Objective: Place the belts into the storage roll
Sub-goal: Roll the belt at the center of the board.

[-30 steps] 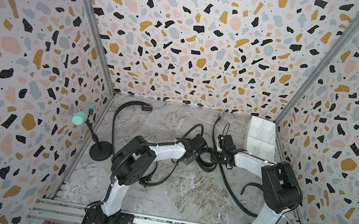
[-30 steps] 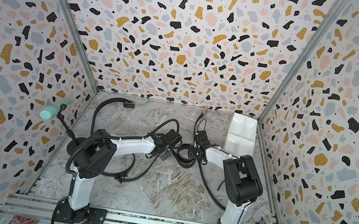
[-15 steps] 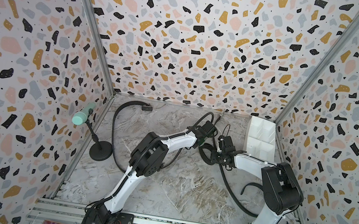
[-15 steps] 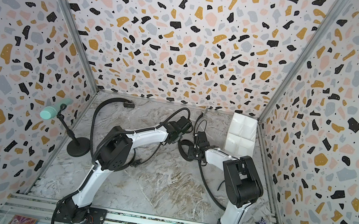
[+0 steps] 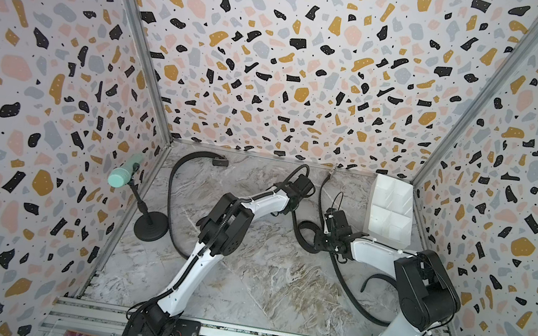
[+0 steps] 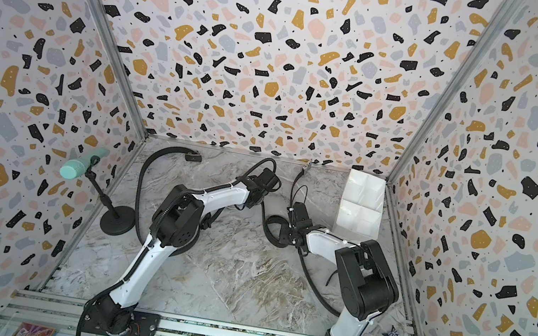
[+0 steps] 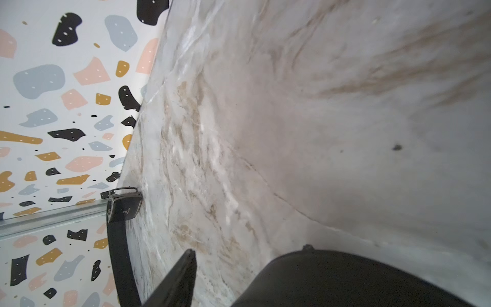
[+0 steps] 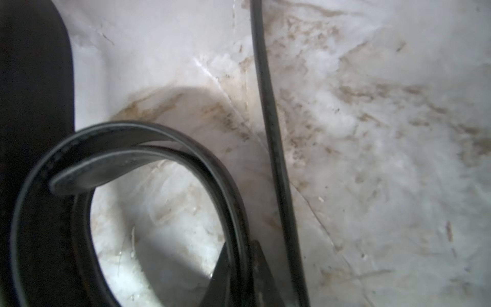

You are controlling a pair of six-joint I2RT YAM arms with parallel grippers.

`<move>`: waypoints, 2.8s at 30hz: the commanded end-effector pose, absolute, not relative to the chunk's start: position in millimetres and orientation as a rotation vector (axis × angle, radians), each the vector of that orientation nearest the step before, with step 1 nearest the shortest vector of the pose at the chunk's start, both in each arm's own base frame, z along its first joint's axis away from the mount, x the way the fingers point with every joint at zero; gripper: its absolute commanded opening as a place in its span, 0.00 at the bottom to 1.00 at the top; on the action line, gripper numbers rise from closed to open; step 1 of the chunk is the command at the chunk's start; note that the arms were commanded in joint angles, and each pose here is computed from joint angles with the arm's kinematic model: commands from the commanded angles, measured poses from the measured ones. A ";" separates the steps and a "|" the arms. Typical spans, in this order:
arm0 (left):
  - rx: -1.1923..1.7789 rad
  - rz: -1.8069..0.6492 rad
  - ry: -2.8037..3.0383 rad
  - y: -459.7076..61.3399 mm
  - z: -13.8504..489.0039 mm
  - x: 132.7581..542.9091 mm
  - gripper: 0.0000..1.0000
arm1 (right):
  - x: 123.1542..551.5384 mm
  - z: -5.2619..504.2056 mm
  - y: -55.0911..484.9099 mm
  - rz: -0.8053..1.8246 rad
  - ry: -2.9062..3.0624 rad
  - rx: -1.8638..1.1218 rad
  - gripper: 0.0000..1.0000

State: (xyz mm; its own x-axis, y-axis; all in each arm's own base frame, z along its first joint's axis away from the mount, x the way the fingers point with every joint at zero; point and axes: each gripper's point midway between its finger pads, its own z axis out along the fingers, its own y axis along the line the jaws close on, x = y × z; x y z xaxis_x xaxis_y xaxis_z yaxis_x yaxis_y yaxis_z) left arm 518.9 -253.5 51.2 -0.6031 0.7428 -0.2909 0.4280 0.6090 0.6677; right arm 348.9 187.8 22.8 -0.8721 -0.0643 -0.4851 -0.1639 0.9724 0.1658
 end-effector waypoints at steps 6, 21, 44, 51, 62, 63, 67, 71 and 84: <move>0.809 0.699 2.230 -255.6 77.9 532.0 0.91 | 249.8 -31.1 168.8 0.173 2.986 -0.310 0.02; 0.579 0.325 2.319 -242.3 88.5 466.3 0.99 | 261.6 -20.0 190.7 0.149 2.934 -0.332 0.02; 0.130 -0.349 2.468 -262.9 28.7 439.8 0.11 | 231.3 -17.3 232.2 0.105 2.855 -0.628 0.03; 0.375 -0.371 2.448 -289.5 30.3 455.8 0.00 | 234.1 -6.7 261.5 0.143 2.748 -0.798 0.03; 0.497 -0.351 2.595 -268.2 -7.2 398.8 0.01 | 236.6 -15.1 281.0 0.176 2.722 -0.899 0.04; 0.490 -0.358 2.593 -267.4 -6.7 396.7 0.03 | 237.3 -14.4 280.1 0.171 2.723 -0.893 0.04; 0.465 -0.399 2.569 -267.4 1.7 391.9 0.11 | 237.6 -13.4 275.9 0.163 2.732 -0.861 0.03; 0.455 -0.412 2.545 -267.3 12.4 391.6 0.19 | 237.7 -13.6 274.3 0.163 2.739 -0.845 0.04; 0.361 -0.450 2.454 -258.4 68.1 385.2 0.51 | 241.1 -10.9 269.6 0.164 2.736 -0.818 0.04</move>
